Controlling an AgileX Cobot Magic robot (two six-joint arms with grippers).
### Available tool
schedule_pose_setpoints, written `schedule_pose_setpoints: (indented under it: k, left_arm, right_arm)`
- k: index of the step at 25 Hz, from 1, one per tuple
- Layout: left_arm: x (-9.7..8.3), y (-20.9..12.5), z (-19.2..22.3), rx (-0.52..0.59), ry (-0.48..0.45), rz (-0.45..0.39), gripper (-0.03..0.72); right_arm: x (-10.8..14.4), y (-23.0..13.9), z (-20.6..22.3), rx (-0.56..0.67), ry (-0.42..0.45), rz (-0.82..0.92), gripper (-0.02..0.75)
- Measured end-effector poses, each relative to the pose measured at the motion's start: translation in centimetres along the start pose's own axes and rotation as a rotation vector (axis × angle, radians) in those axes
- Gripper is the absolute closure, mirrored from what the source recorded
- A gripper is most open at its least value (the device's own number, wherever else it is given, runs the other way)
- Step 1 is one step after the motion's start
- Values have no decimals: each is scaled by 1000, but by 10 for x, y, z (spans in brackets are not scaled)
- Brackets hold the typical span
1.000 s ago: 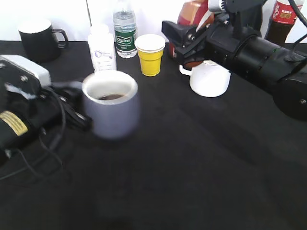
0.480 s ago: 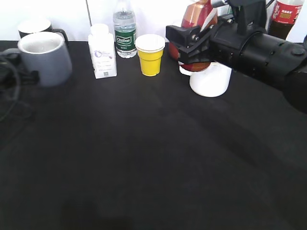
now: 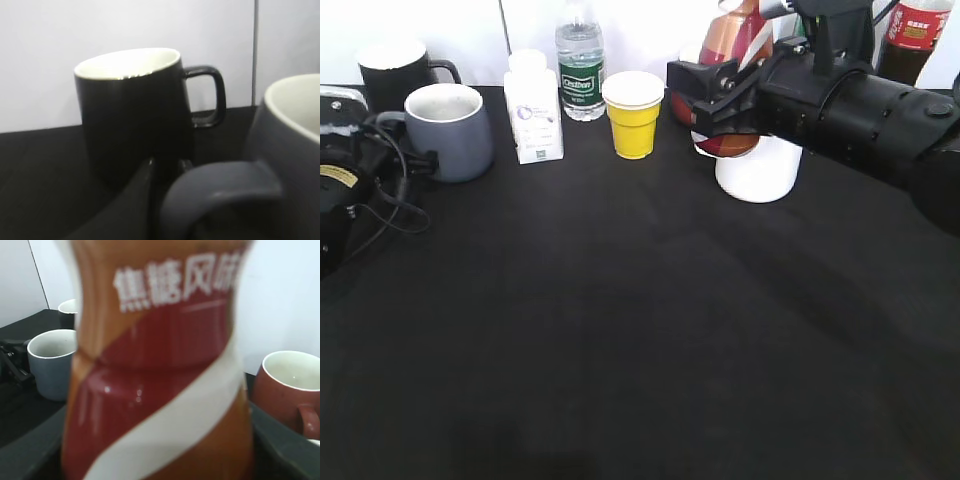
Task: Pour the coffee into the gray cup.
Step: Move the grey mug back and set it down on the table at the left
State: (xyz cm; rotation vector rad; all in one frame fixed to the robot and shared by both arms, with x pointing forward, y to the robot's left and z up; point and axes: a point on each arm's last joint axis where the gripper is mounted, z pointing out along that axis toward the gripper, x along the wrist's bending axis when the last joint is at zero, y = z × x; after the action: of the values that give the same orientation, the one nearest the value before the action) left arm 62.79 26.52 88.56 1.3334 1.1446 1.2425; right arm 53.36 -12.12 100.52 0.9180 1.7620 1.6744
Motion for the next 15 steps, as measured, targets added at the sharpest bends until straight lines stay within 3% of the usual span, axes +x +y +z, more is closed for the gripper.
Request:
schedule_pose_setpoints:
  k: [6,15]
  left_arm:
    - [0,3,1,-27,1,-6,444]
    - [0,-15,-28,44,-3,-6,438]
  right_arm:
    - [0,2,0,-17,4,1,211]
    - [1,3,0,-37,7,4,211]
